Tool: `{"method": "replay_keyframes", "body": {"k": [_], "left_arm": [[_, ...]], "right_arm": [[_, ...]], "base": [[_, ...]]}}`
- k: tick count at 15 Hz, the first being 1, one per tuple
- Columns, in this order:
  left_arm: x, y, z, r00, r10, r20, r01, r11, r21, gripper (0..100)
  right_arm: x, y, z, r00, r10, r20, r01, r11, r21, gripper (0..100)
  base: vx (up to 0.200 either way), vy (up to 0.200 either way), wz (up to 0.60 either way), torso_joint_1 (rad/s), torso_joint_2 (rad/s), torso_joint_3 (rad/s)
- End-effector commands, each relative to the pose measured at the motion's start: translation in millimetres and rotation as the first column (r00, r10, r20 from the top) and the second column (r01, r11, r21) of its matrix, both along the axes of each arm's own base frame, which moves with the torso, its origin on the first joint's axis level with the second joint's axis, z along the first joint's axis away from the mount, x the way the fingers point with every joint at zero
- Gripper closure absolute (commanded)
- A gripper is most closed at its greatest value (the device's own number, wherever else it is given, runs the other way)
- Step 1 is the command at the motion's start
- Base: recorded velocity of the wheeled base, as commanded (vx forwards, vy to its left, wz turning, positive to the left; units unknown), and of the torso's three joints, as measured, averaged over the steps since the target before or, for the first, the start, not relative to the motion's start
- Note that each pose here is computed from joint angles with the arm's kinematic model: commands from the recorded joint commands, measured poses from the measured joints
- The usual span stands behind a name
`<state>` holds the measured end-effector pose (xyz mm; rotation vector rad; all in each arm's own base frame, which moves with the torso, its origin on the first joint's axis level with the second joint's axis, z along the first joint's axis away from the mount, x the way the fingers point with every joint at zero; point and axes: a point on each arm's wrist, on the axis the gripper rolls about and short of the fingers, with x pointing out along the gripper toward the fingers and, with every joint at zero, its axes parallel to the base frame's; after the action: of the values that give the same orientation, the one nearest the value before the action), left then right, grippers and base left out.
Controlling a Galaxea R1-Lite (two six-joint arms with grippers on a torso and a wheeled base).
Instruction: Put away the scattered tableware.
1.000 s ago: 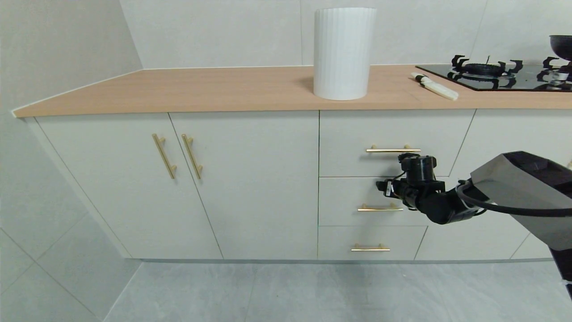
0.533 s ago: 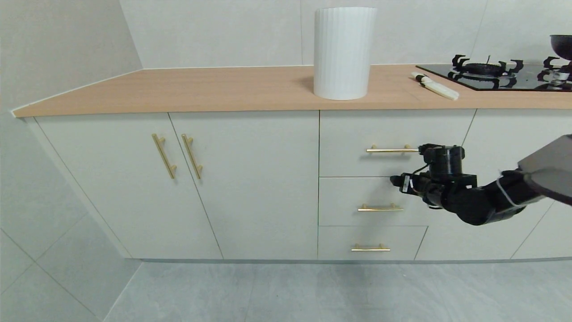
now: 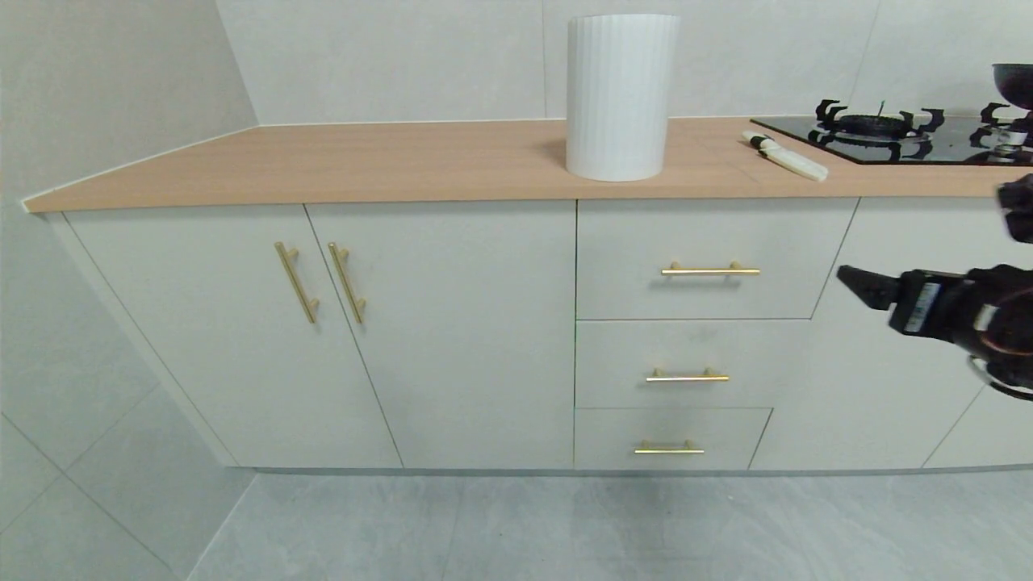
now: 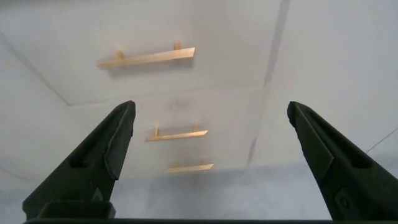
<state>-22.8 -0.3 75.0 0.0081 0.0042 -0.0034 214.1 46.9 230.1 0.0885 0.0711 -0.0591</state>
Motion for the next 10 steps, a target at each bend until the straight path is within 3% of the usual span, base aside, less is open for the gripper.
{"method": "replay_keyframes", "body": {"k": [1,6,10], "left_arm": [[0,0.0,0.0,1.0,0.0,0.0,0.0,1.0,0.0,0],[0,0.0,0.0,1.0,0.0,0.0,0.0,1.0,0.0,0],[0,0.0,0.0,1.0,0.0,0.0,0.0,1.0,0.0,0]], "right_arm": [[-130,-32,11,0.967,0.004,0.253,0.025,0.994,-0.11,0],[-236,-55,-22,0.941,-0.086,0.326,0.134,0.982,-0.129,0],[-272,-53,-52,0.94,-0.064,0.336,0.121,0.981,-0.153,0]], "base": [[0.0,0.0,0.0,0.0,0.0,0.0],[0.0,0.0,0.0,0.0,0.0,0.0],[0.0,0.0,0.0,0.0,0.0,0.0]]}}
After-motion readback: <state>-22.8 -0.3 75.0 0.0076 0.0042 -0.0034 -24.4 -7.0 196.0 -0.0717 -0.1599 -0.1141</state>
